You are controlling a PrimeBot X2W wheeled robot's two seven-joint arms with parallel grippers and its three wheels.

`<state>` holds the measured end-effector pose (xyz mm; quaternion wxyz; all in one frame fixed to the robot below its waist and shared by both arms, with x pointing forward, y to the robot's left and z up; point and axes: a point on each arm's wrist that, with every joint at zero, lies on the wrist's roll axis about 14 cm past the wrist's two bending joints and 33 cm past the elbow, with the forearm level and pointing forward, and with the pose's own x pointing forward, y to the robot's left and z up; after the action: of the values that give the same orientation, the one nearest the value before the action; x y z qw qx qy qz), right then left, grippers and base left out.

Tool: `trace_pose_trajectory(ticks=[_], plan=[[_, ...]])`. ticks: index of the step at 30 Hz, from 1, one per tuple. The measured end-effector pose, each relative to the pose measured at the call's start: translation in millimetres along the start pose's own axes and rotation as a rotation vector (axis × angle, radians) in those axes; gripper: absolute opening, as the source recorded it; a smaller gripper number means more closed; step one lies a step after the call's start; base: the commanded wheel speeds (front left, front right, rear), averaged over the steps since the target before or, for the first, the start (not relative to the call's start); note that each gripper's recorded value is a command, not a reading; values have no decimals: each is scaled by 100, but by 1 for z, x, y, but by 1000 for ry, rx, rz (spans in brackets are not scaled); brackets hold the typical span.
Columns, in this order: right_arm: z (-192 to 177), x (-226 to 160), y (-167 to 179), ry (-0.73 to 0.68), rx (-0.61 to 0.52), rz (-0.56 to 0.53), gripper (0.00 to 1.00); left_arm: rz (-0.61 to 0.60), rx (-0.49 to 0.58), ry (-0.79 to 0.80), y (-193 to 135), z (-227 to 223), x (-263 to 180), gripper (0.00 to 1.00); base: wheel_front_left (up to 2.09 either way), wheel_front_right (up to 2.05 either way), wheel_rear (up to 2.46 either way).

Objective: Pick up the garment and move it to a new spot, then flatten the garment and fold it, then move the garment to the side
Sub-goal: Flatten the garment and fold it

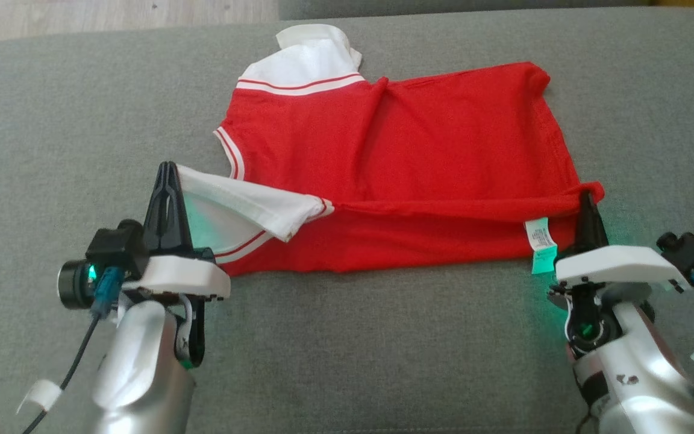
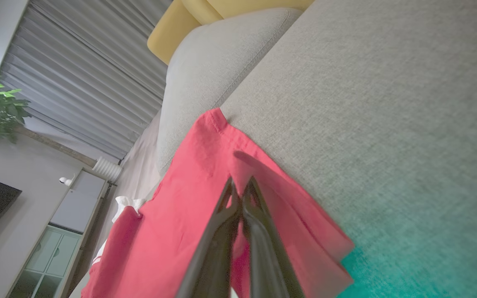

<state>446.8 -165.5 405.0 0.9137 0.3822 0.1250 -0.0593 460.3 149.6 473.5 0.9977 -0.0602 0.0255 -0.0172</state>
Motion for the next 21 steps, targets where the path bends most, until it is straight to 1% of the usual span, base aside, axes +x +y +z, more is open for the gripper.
trace_pose_trajectory(ticks=[1,2,3,5,6,8,9,11,13,15,16,18,21], plan=[[1,1,0,-3,-1,-2,29,0,2,11,0,-3,2,0,0,0,0],[1,3,2,0,-11,4,79,-1,7,21,0,-6,2,16,0,0,0],[1,3,5,2,-36,16,100,2,7,27,0,-8,2,100,0,0,0],[4,3,13,-6,-115,53,100,13,9,24,3,-7,2,100,0,0,0],[13,3,19,-34,-159,75,100,15,17,13,4,-3,2,100,0,0,0],[40,3,33,-112,-310,130,100,28,28,-16,6,6,-1,100,0,0,0],[52,1,35,-150,-358,137,100,33,32,-23,8,7,-4,100,0,0,0],[56,-9,31,-167,-461,137,100,50,35,-14,12,2,-17,100,0,0,0],[46,-23,18,-144,-544,120,100,69,40,31,18,-15,-36,100,0,0,0],[34,-38,4,-113,-599,97,100,85,40,83,23,-33,-58,100,0,0,0],[34,-38,4,-113,-599,97,100,85,40,83,23,-33,-58,100,0,0,0],[26,-50,-4,-92,-637,89,100,113,31,123,29,-47,-77,100,0,0,0],[21,-59,-5,-83,-656,95,100,130,27,147,33,-55,-97,100,0,0,0]])
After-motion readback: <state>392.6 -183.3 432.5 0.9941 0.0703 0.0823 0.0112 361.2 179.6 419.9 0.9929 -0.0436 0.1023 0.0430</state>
